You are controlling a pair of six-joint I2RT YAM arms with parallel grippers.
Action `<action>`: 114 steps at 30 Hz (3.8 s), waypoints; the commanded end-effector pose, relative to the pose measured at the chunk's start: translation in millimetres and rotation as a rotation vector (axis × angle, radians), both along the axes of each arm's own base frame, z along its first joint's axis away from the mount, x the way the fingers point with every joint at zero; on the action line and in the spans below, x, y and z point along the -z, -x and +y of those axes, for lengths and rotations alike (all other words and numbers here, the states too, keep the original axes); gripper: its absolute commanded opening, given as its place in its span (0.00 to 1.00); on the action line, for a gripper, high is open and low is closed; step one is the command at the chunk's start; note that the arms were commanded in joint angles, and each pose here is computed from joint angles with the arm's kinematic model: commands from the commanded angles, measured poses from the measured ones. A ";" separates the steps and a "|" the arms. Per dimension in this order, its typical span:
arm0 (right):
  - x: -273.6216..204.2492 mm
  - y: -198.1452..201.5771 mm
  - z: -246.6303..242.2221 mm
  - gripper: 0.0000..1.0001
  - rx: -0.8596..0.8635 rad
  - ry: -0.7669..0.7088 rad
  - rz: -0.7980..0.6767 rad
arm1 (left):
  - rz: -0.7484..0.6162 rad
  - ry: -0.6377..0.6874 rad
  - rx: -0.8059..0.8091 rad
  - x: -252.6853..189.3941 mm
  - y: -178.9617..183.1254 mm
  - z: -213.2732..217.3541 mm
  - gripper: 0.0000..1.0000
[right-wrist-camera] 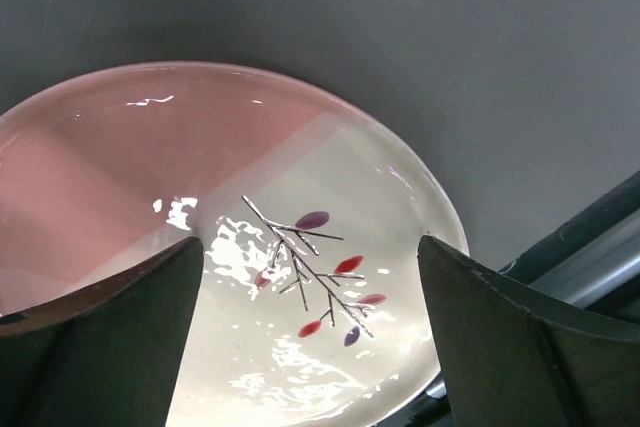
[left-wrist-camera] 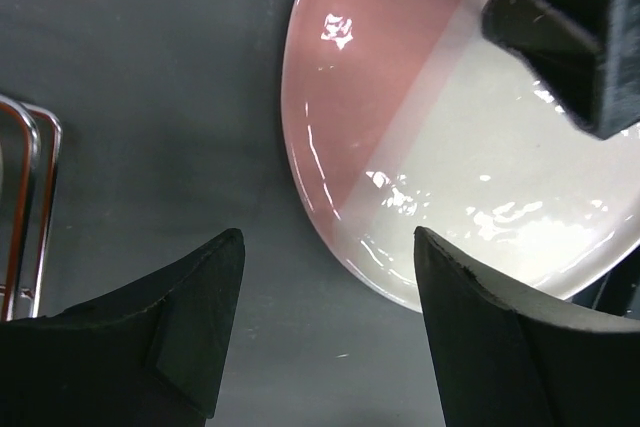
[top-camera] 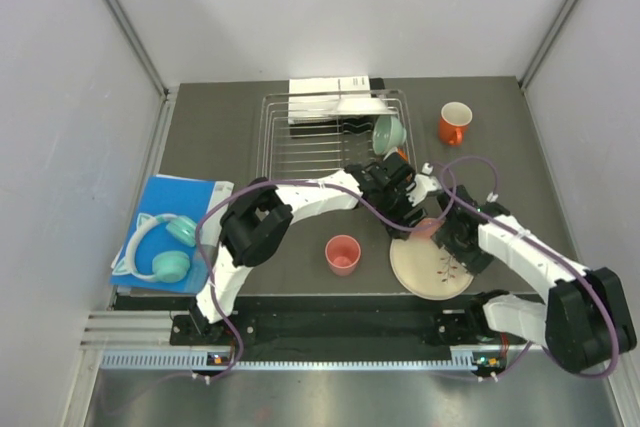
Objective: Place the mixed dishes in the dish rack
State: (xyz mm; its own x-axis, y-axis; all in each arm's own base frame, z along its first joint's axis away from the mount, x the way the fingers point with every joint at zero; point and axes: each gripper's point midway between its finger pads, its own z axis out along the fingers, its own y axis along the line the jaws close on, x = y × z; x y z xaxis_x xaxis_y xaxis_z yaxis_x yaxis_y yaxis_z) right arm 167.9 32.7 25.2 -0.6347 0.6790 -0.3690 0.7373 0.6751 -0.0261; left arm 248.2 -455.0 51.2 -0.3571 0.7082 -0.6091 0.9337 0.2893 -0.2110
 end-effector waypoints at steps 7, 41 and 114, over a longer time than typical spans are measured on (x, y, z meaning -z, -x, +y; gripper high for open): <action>-52.6 -17.0 -7.0 0.90 0.182 -0.084 -0.351 | -0.011 -0.218 -0.098 57.4 -10.4 49.3 0.73; -16.6 -15.5 13.0 0.99 -0.033 -0.124 -0.200 | -0.190 -0.542 -0.170 67.0 -46.5 186.6 0.63; -114.2 -56.2 99.7 0.00 -0.681 -0.339 -0.797 | 0.390 -0.101 -0.218 35.1 -49.4 149.3 0.54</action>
State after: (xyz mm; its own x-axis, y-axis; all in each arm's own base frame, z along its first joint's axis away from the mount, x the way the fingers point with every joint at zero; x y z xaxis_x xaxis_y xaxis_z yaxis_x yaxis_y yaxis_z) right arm 209.8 110.5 85.6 -0.6379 0.4944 -0.5905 0.1336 0.8261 0.5474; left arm 314.4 -307.0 32.4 -0.6509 0.6322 -0.4204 0.7559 0.4879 -0.4365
